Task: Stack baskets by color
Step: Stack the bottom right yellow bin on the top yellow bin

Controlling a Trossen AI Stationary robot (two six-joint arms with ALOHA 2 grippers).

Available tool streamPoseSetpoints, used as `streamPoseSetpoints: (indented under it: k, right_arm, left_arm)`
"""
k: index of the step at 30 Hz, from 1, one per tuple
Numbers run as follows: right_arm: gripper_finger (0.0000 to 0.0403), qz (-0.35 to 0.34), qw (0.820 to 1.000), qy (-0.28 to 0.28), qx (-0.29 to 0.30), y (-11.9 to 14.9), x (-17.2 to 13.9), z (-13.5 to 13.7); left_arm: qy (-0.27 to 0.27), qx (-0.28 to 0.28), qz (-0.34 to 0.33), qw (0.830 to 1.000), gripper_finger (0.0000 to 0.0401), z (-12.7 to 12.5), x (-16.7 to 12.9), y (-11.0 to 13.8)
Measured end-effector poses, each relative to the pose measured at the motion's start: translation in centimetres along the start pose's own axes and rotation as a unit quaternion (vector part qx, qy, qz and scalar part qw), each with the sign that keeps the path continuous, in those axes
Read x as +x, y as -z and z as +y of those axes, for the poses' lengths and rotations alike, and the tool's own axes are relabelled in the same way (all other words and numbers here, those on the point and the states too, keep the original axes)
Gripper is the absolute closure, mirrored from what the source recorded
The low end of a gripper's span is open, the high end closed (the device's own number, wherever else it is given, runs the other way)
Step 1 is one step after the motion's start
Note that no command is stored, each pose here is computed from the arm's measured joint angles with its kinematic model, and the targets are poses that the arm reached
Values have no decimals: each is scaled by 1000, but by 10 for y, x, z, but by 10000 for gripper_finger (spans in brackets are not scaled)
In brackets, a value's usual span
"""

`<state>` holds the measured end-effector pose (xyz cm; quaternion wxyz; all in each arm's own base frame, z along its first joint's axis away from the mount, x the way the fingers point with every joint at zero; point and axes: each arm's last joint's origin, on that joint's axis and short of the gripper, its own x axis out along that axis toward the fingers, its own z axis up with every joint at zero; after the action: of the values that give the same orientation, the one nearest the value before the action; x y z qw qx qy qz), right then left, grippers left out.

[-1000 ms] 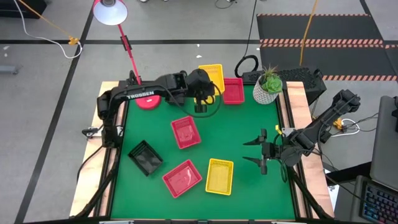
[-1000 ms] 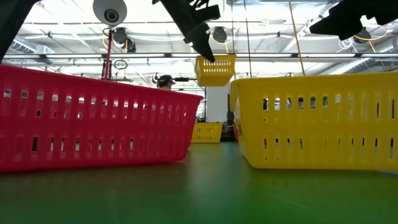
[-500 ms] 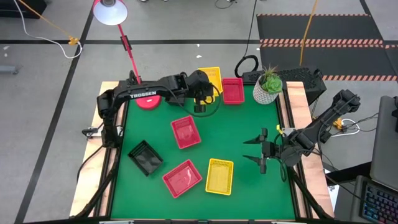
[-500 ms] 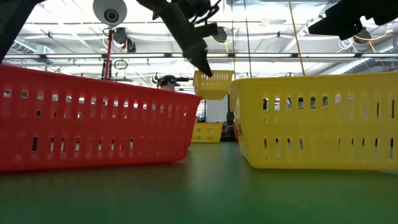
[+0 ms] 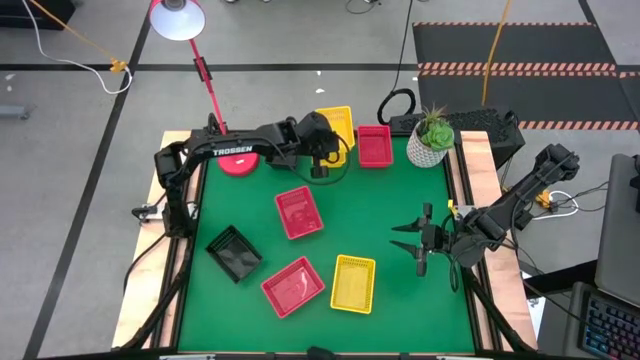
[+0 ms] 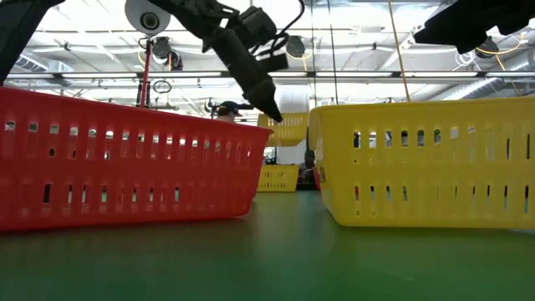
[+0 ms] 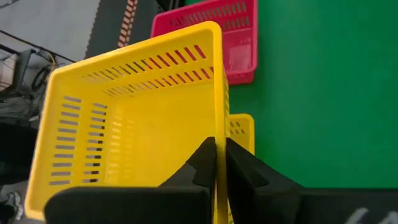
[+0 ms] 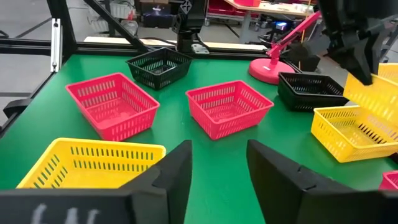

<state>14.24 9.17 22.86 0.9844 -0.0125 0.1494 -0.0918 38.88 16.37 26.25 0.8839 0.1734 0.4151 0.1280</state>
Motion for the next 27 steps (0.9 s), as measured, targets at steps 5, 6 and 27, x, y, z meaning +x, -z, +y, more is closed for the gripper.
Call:
streamPoseSetpoints:
  k: [5, 6, 27]
  right_arm:
    - [278, 0, 1000, 0, -2, 0, 0, 0]
    - [280, 0, 1000, 0, -2, 0, 0, 0]
    - [287, 1, 1000, -2, -2, 0, 0, 0]
  left_arm:
    - [5, 8, 7, 1000, 391, 0, 6, 9]
    - [7, 8, 9, 1000, 393, -1, 7, 12]
    - [18, 31, 4, 999, 381, -10, 26, 41]
